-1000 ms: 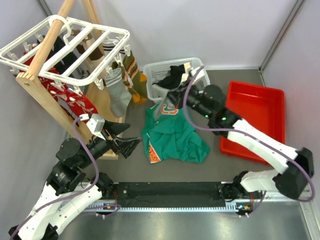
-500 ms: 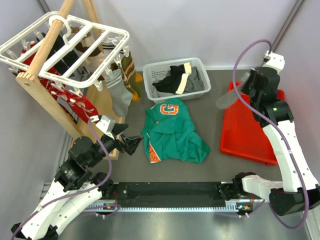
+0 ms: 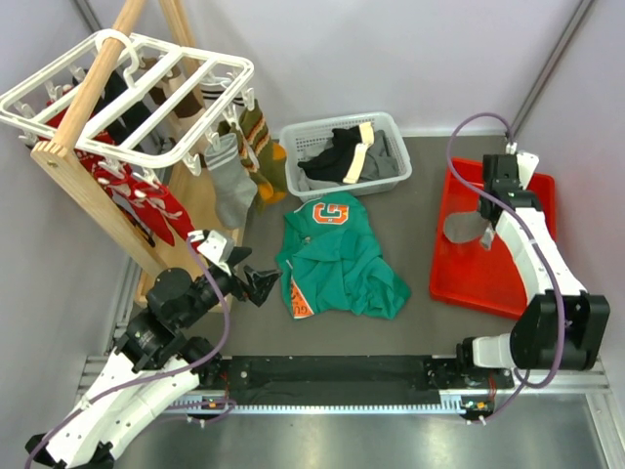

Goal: Remove the socks clipped to the hanger

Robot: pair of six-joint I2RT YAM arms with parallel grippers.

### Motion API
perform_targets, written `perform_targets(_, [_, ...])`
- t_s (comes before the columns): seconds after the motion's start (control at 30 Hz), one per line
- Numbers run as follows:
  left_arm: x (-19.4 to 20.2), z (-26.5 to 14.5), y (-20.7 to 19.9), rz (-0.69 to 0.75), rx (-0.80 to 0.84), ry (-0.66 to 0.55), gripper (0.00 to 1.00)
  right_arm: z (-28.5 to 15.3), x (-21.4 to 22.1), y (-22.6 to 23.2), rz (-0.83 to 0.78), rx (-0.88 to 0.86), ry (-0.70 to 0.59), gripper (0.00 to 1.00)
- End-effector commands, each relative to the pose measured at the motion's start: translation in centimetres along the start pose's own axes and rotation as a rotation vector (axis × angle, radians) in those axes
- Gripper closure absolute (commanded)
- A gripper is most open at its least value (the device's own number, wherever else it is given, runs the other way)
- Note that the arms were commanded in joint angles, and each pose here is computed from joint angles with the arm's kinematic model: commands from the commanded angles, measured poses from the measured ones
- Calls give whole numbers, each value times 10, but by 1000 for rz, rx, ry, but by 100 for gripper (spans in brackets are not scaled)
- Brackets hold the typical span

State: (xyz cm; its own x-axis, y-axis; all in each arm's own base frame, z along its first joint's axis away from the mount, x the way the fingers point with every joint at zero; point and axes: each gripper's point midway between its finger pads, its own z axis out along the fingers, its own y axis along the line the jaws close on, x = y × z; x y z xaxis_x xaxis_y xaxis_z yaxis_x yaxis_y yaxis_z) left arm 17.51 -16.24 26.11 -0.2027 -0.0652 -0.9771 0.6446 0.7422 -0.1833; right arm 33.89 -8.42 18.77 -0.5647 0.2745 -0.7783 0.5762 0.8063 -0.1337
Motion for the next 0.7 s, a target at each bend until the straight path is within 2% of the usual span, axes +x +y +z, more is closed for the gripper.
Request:
perform_targets(0.0, [-8, 1, 2, 21, -5, -47, 1, 4, -8, 2, 7, -2, 28, 77])
perform_targets(0.07, [-6, 2, 2, 21, -4, -43, 1, 1, -5, 5, -10, -4, 72, 72])
perform_targets(0.1, [-7, 3, 2, 20, -5, -43, 1, -5, -17, 9, -1, -18, 51, 63])
perform_targets(0.23, [-6, 3, 2, 21, -7, -43, 1, -43, -46, 49, -19, -185, -56, 46])
perform_targets(0.3, [-8, 2, 1, 25, -2, -55, 1, -80, -61, 107, -34, -459, -146, 40])
perform_targets(0.37, [-8, 1, -1, 27, 14, -57, 1, -115, -57, 157, -96, -698, -200, 39])
perform_targets(0.4, [-8, 1, -2, 29, 17, -56, 1, -144, -70, 185, -89, -878, -272, 39])
perform_targets(0.47, [-8, 1, -4, 31, 27, -54, 1, -183, -63, 218, -116, -1105, -319, 40])
perform_targets(0.5, [-8, 1, -4, 33, 31, -57, 1, -220, -56, 239, -151, -1275, -343, 40])
perform_targets(0.57, [-8, 1, -4, 33, 31, -58, 1, -261, -68, 262, -162, -1416, -467, 40])
perform_targets(0.67, [-13, -2, -5, 42, 35, -76, 1, -318, -66, 300, -209, -1592, -548, 38])
